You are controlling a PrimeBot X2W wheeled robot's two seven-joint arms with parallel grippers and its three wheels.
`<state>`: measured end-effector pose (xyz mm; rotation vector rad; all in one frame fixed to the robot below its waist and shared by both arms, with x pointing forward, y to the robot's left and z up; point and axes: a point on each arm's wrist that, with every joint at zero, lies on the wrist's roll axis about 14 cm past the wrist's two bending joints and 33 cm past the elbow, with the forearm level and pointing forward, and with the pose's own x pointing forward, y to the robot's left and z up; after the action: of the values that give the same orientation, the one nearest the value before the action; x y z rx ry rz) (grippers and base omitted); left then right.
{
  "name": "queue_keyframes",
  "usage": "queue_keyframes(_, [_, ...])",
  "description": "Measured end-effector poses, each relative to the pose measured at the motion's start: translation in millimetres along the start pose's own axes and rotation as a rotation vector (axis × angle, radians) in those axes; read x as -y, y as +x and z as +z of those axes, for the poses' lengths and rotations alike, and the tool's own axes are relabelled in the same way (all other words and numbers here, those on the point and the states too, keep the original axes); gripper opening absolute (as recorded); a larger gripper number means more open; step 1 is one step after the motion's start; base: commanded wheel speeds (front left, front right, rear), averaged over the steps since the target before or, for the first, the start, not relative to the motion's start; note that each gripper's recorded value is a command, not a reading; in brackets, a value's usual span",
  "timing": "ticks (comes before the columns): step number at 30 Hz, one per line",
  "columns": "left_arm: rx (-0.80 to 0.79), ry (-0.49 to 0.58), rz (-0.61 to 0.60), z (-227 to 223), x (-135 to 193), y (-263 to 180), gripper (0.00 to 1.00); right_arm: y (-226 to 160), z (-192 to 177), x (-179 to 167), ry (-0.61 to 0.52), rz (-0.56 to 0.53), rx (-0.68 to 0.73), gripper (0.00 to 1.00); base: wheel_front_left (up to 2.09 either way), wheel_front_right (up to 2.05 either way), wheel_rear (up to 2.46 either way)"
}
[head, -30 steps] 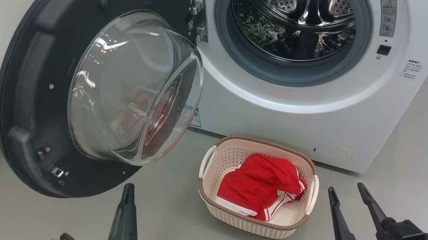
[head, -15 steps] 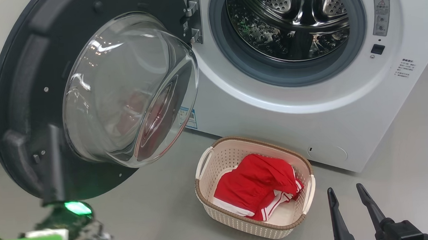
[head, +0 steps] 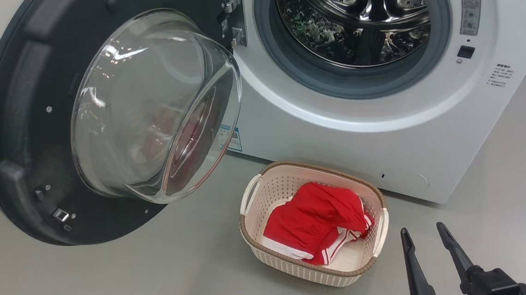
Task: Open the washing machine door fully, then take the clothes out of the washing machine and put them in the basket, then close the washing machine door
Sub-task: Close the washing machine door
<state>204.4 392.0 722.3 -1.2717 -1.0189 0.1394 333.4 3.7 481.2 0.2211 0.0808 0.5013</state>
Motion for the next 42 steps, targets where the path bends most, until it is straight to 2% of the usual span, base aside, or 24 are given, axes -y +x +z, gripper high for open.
queue_keyframes(3, [0.034,0.030,0.078,20.3,-19.7,13.5,0.00,3.5,0.6,2.4,-0.003,0.000,0.000,1.00,0.00,0.00,0.00])
queue_keyframes(7, [0.054,-0.005,0.202,37.0,-51.5,25.6,0.00,6.0,-2.6,5.4,-0.012,0.003,-0.013,1.00,0.00,0.00,0.00])
queue_keyframes(10, [0.044,0.006,0.262,42.9,-68.9,31.3,0.00,8.0,-2.3,6.3,-0.014,0.008,-0.013,1.00,0.00,0.00,0.00])
queue_keyframes(18, [-0.075,0.009,0.435,27.1,-120.2,25.8,0.00,9.1,-3.6,12.7,-0.014,-0.007,-0.020,1.00,0.00,0.00,0.00])
queue_keyframes(25, [-0.282,0.040,0.572,-5.1,-158.6,7.9,0.00,10.8,-2.0,16.3,-0.013,-0.012,-0.015,1.00,0.00,0.00,0.00])
queue_keyframes(34, [-0.486,0.051,0.681,-28.6,-182.9,-19.1,0.00,10.1,-3.2,19.6,-0.012,-0.022,-0.021,1.00,0.00,0.00,0.00])
queue_keyframes(42, [-0.602,0.039,0.710,-37.0,-184.5,-28.2,0.00,11.2,-5.0,21.2,-0.013,-0.022,-0.031,1.00,0.00,0.00,0.00])
